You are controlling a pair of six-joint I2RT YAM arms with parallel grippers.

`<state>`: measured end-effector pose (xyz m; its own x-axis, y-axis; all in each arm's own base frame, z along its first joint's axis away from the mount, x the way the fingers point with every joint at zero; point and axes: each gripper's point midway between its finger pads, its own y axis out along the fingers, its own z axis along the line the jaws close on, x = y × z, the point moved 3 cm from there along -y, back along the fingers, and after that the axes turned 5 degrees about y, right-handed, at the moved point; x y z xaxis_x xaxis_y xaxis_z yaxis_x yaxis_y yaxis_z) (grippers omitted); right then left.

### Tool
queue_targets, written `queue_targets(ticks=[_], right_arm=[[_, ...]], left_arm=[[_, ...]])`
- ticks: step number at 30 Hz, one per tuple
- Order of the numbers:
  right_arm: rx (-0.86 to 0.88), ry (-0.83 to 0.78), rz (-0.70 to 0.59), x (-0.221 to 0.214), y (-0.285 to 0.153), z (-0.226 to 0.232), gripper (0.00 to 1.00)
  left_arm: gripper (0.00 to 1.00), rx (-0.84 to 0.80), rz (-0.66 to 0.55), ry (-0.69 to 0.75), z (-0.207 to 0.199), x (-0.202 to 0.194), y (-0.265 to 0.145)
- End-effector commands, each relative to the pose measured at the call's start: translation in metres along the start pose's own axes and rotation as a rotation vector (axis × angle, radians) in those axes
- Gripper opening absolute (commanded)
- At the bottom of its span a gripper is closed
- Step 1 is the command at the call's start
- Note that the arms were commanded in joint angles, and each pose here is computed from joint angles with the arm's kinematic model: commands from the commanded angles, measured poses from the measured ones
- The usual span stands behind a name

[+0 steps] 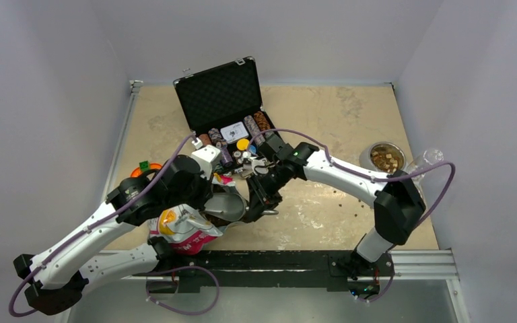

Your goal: Serve the pet food

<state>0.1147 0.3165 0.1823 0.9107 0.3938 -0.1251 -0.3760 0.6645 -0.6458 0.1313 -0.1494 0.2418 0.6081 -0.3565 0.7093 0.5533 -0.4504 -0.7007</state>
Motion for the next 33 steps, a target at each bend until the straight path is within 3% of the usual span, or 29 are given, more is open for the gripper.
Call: queue_targets(ticks=[1,6,8,15,20,23,33], right_arm=[[0.035,-0.059,-0.166,0.019,-0.017,-0.006,0.11],[0.136,0.016,-0.164,0.014,0.004,-0.02,0.09],[0.158,0.025,-0.156,0.008,0.006,-0.022,0.02],[0.143,0.059,-0.181,-0.024,-0.024,-0.008,0.0],[0.073,0.26,-0.148,-0.037,-0.038,-0.001,0.0],[0.115,0.35,-0.083,-0.041,-0.04,0.012,0.0],[-0.122,0.513,0.083,-0.037,-0.044,0.003,0.0]], left_arm=[[0.0,-0.091,-0.06,-0.024,-0.014,0.011,-0.012],[0.0,-0.105,-0.065,-0.022,-0.017,0.014,-0.01],[0.0,-0.107,-0.062,-0.016,-0.017,0.015,-0.01],[0.0,-0.114,-0.055,-0.004,-0.018,0.012,-0.008],[0.0,-0.169,-0.076,-0.002,-0.026,0.015,-0.006],[0.0,-0.234,-0.094,0.02,-0.035,0.019,-0.006],[0.0,-0.331,-0.132,0.064,-0.051,0.03,-0.001]])
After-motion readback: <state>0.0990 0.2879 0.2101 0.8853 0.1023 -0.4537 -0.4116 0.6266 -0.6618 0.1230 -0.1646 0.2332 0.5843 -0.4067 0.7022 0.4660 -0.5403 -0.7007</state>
